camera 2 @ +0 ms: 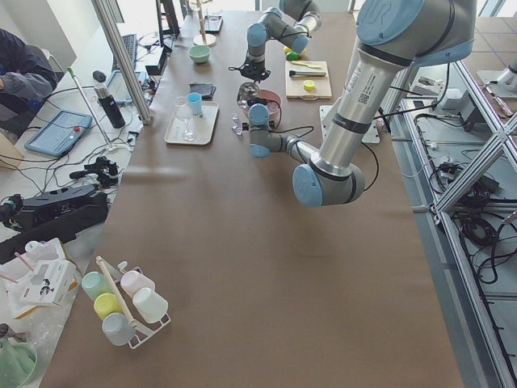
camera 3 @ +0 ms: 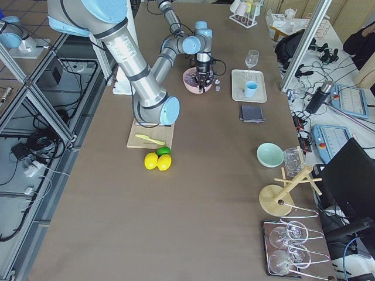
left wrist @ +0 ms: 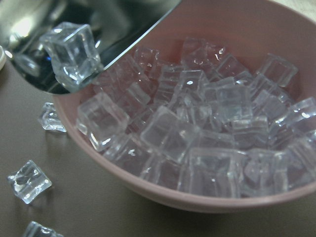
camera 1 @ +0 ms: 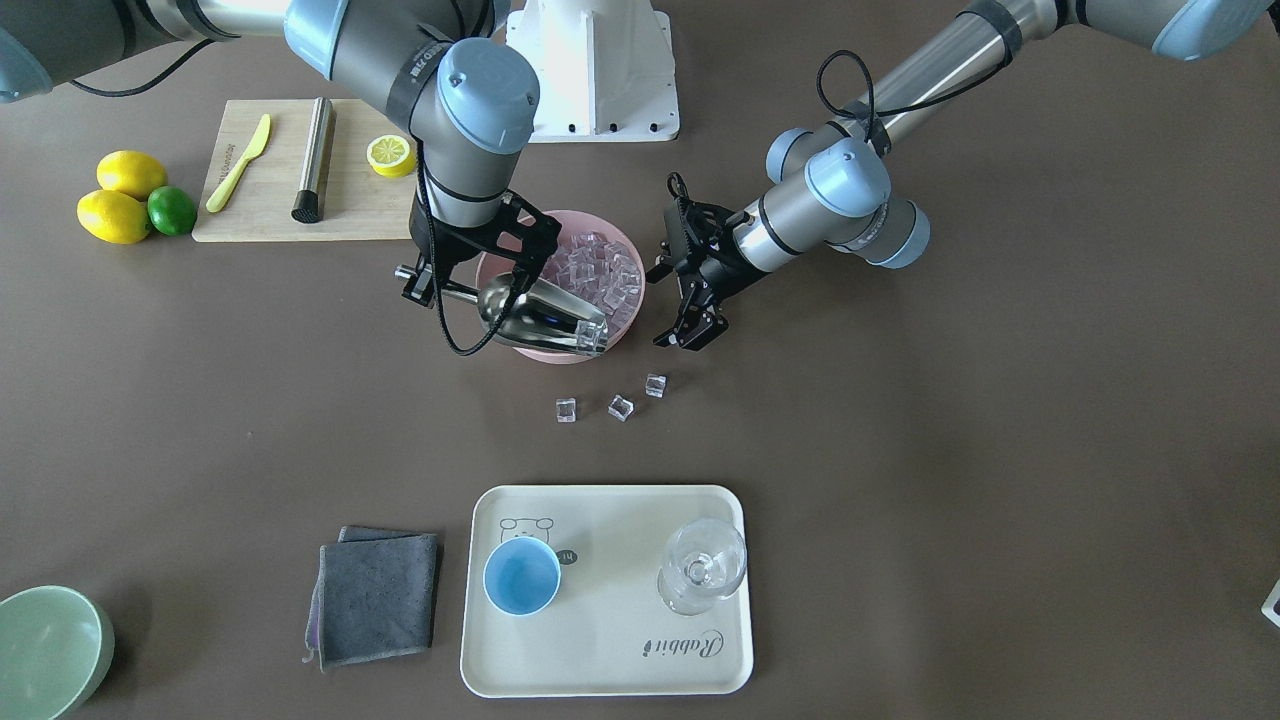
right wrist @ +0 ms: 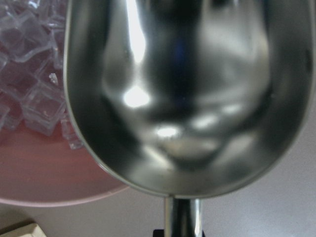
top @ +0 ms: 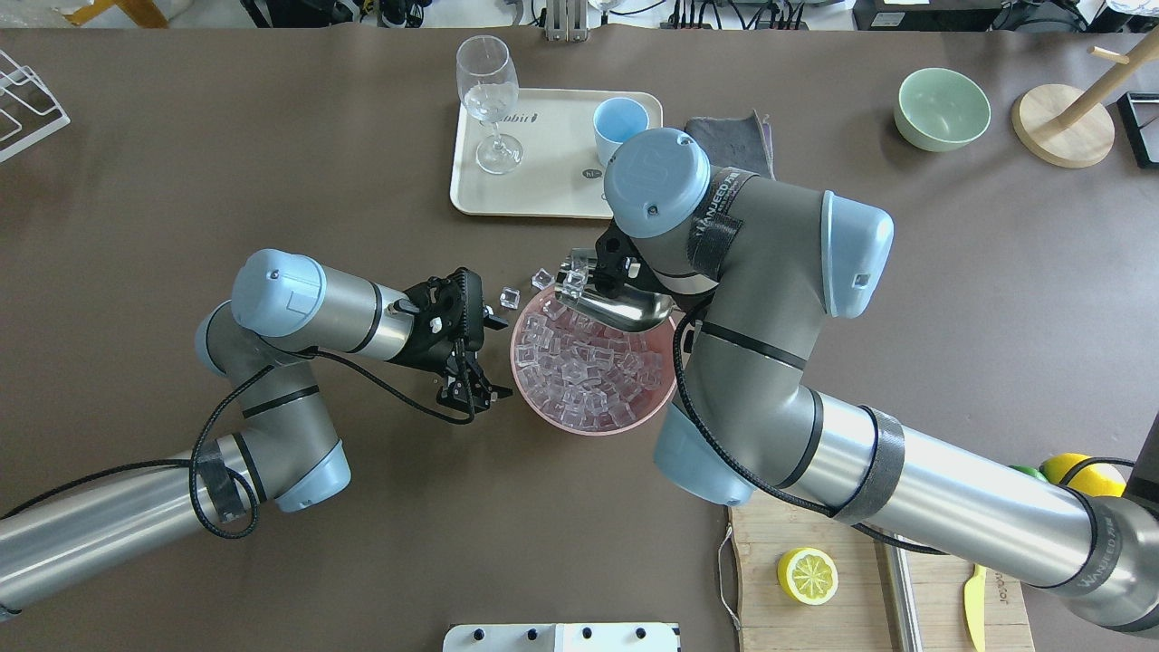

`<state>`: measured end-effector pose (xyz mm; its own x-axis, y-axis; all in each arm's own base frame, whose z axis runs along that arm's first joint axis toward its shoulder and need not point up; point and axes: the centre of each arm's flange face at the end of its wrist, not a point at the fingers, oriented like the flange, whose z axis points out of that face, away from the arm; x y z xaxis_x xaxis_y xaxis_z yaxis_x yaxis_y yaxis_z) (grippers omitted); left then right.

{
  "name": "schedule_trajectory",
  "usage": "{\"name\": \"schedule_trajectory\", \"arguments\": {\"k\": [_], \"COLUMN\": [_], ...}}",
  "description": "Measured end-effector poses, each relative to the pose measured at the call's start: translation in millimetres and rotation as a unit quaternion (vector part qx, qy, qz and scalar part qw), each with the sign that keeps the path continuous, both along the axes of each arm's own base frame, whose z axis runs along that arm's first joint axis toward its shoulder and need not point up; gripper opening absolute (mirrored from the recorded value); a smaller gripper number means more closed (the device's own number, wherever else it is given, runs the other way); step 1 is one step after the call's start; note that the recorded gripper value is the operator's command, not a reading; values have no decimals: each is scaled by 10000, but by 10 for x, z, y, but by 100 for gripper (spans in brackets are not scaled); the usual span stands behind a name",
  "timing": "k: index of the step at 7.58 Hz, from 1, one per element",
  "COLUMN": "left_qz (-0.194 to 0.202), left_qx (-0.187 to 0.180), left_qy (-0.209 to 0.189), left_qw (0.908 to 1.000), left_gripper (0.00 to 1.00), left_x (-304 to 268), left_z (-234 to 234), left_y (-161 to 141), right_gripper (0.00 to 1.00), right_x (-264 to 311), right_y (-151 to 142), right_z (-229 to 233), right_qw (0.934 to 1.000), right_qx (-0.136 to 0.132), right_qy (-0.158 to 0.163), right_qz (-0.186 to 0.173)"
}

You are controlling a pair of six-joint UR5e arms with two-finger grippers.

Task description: Put ice in cup with scoop

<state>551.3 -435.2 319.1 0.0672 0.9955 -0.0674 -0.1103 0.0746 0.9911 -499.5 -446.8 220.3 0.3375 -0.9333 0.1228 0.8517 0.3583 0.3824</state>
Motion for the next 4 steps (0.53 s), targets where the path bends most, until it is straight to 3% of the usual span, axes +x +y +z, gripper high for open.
{"name": "schedule_trajectory", "arguments": {"k": [4], "left_qz": [6], "left_qx": [-15], "left_qy": [-24], "left_qw": [10000], "left_gripper": [98], "left_x": [10], "left_z": [16], "left_y": [0], "right_gripper": [0], "right_x": [127], "right_y": [176], "right_z": [-50], "right_qw": [9983], "right_qx": [141], "right_qy": [-540], "right_qz": [191]}}
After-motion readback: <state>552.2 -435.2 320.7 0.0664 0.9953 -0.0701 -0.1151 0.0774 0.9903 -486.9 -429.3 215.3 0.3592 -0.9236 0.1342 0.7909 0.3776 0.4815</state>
